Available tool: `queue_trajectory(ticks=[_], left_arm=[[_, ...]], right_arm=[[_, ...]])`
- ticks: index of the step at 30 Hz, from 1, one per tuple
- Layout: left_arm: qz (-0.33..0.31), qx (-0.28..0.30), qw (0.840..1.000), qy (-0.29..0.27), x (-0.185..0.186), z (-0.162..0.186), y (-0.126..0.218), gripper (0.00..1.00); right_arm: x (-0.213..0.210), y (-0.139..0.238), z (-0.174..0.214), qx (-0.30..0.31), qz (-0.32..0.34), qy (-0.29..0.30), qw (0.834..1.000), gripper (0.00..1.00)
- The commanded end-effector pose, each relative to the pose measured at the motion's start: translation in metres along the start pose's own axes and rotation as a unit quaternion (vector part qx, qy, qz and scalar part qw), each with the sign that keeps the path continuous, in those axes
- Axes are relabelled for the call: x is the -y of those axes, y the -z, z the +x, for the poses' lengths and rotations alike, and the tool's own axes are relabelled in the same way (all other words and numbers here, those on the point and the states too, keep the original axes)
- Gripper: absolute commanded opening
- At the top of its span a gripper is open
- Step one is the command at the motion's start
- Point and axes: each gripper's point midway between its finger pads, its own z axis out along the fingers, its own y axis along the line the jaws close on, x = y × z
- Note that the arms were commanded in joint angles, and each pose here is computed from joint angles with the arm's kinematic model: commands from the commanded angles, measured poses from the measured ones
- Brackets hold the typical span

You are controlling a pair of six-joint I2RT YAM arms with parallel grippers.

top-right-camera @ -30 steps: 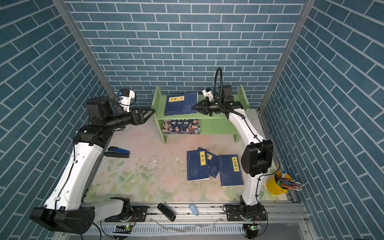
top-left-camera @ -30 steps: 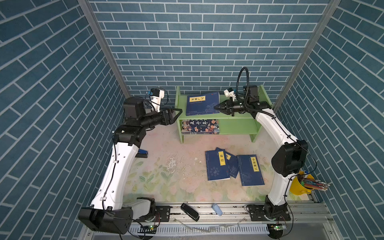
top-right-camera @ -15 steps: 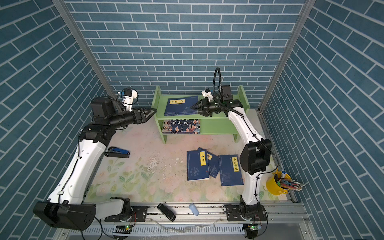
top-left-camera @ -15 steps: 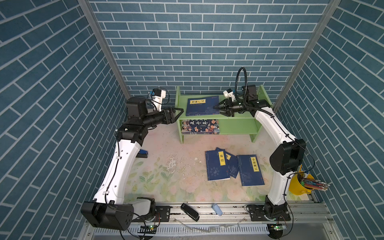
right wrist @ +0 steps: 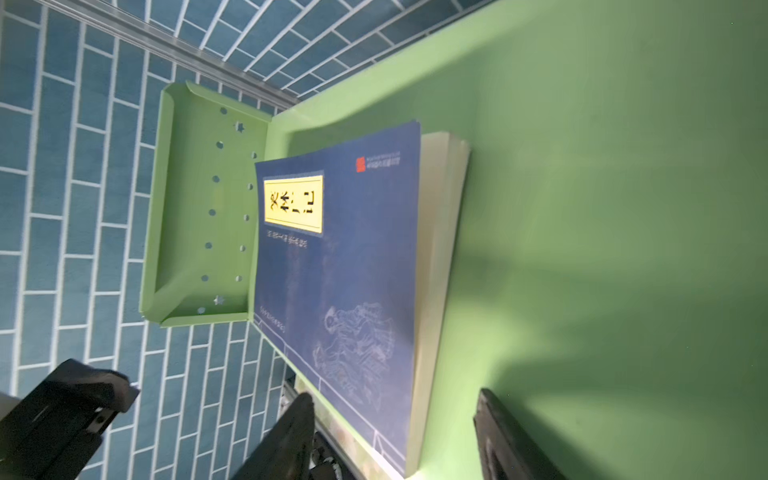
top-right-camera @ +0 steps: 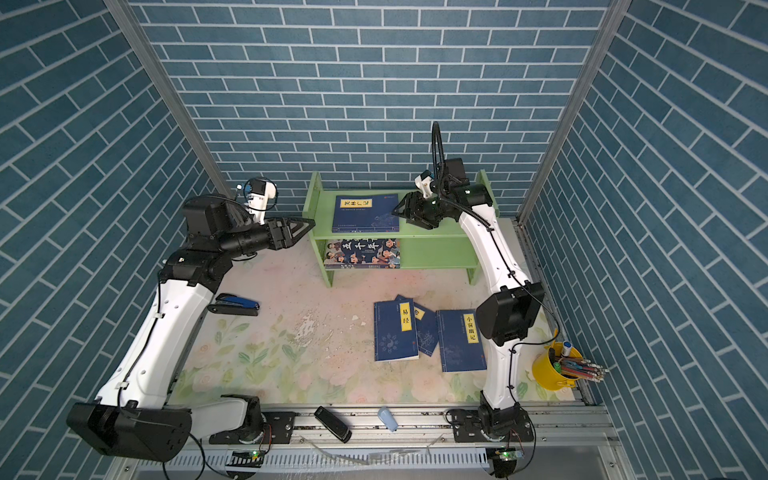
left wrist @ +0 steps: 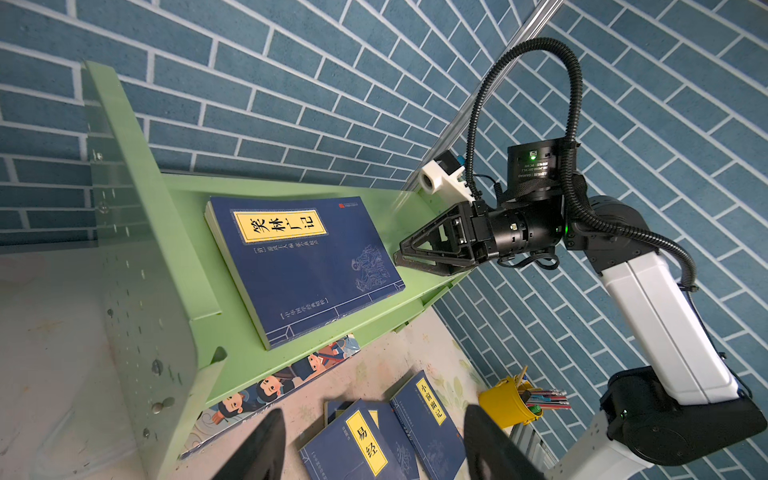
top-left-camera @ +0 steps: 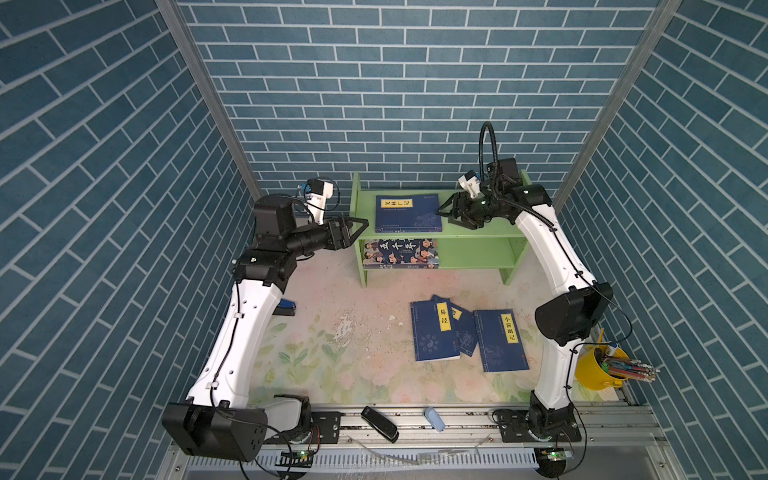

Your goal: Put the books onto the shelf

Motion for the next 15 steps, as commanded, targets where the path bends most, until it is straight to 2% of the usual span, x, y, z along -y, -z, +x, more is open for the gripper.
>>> queue_trajectory(ticks=[1, 9, 15], left_arm=[[0.004, 0.006, 1.000, -0.016, 0.004, -0.002, 0.005, 0.69], [-0.004, 0.022, 1.000, -0.022, 0.001, -0.011, 0.008, 0.69], [-0.004, 0.030, 0.999, -0.015, -0.002, -0.015, 0.010, 0.69]], right_arm=[[0.025, -0.001, -0.001, 0.005, 0.067, 0.025, 0.997, 0.64], [0.011, -0.024, -0.020, 0.019, 0.006, 0.035, 0.999, 0.64], [0.002, -0.043, -0.019, 0.000, -0.017, 0.043, 0.999, 0.61]])
